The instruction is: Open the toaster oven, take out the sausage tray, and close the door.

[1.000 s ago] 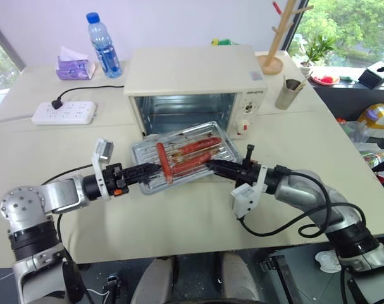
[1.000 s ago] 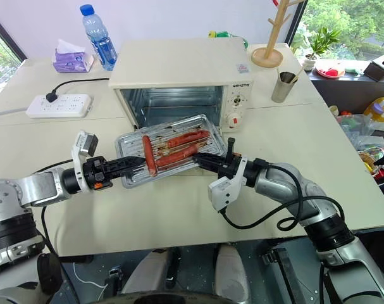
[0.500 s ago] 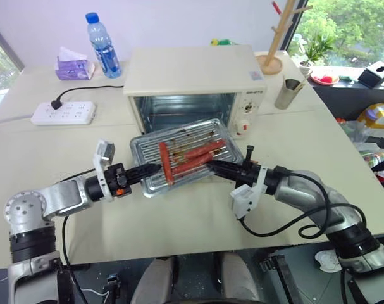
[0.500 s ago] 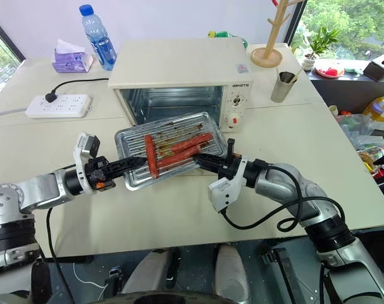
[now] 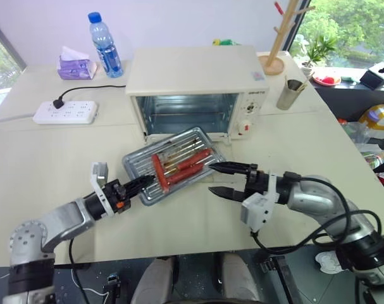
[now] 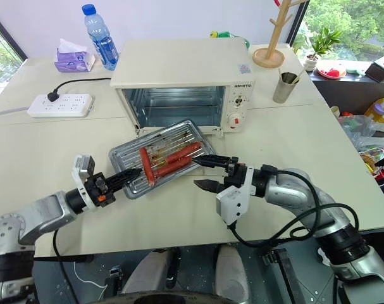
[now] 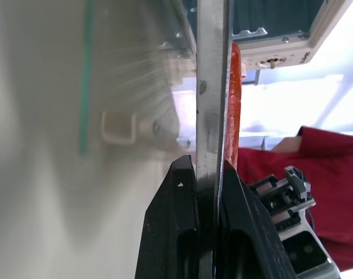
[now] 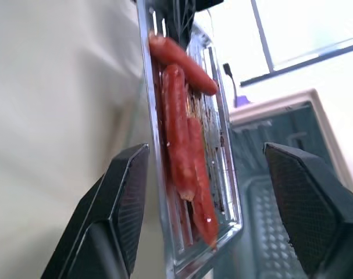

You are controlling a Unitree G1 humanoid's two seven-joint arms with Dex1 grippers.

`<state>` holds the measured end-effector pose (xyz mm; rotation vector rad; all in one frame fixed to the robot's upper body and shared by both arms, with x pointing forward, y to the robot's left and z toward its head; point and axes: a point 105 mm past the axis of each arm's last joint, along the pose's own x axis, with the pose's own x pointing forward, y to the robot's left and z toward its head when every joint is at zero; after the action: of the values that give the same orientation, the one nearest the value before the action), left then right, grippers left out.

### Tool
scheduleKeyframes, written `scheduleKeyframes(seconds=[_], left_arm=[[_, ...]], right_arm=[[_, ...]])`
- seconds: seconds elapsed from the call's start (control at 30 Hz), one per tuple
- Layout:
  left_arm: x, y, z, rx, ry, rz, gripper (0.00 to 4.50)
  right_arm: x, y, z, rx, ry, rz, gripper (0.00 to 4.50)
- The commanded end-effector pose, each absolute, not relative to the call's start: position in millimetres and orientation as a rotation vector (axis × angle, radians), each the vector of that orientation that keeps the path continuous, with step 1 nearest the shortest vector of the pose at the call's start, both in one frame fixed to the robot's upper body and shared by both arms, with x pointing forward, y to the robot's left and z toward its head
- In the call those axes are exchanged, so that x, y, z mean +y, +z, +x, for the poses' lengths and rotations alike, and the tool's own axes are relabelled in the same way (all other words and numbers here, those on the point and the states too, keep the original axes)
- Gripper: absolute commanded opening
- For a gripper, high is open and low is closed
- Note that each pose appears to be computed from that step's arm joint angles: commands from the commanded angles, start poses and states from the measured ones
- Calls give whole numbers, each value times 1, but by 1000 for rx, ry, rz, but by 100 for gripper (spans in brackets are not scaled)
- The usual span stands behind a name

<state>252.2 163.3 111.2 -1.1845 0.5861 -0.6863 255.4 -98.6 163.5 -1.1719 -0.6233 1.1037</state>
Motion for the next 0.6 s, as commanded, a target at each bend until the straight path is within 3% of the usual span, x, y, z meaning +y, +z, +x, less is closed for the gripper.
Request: scheduleKeyframes(seconds=[0.03, 0.13, 0.37, 0.6], left_arm=[[177, 129, 245, 437, -677, -1225, 0], [184, 129, 226, 364, -633, -1251, 0], [208, 122, 197, 216, -422, -1331, 0], [235, 121, 161, 73, -243, -1354, 0]], right_arm=[[-123, 182, 267, -533, 1016, -1055, 331], [-150, 180, 288, -368, 921, -911, 331], [-181, 171, 320, -159, 785, -665, 331], [-191, 148, 332, -20, 777, -568, 331]])
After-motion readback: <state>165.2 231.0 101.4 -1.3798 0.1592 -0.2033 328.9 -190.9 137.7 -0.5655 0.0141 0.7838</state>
